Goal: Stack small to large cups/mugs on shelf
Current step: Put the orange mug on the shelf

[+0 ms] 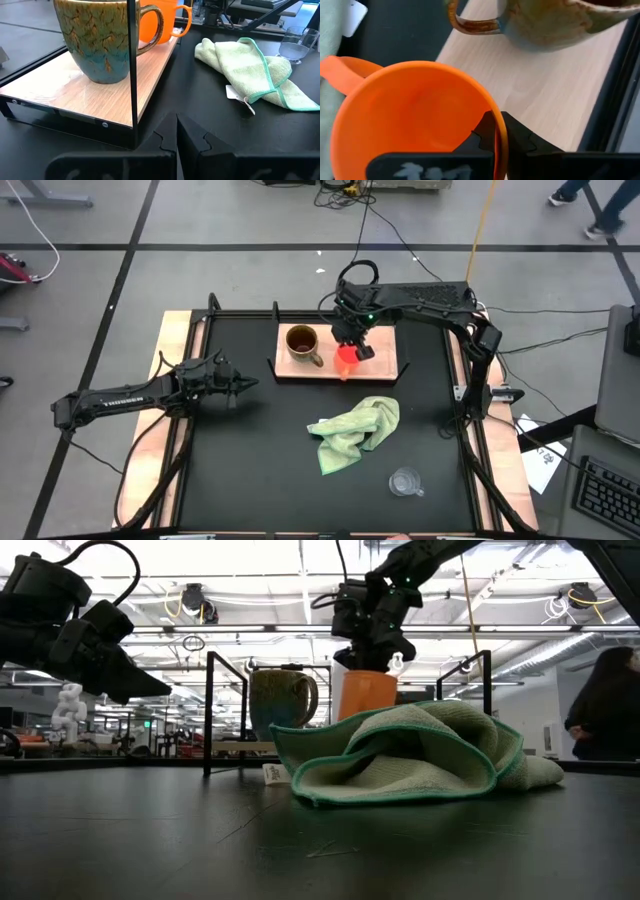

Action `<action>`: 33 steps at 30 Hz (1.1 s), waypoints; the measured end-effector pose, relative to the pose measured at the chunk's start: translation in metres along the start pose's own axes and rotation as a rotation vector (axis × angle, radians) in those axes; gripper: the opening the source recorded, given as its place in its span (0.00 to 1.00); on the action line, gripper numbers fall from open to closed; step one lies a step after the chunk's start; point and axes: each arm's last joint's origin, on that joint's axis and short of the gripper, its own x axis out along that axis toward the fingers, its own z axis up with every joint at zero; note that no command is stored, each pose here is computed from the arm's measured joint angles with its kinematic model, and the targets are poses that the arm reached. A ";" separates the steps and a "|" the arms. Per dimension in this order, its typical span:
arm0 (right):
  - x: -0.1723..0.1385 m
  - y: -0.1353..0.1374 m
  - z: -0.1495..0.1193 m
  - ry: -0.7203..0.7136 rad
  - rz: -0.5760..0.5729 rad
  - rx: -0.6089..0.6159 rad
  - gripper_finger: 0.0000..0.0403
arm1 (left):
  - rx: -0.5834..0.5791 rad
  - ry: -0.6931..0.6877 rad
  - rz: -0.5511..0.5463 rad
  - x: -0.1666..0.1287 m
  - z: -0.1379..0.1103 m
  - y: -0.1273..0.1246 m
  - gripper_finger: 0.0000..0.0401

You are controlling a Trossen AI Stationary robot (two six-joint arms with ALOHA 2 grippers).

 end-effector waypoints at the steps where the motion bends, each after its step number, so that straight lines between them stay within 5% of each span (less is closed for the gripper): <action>1: 0.000 0.001 0.000 0.003 0.006 0.001 0.00 | 0.000 0.000 0.000 0.000 0.000 0.000 0.01; 33: 0.008 0.005 -0.001 0.058 0.033 -0.023 0.00 | 0.004 -0.002 0.000 0.000 0.000 0.000 0.01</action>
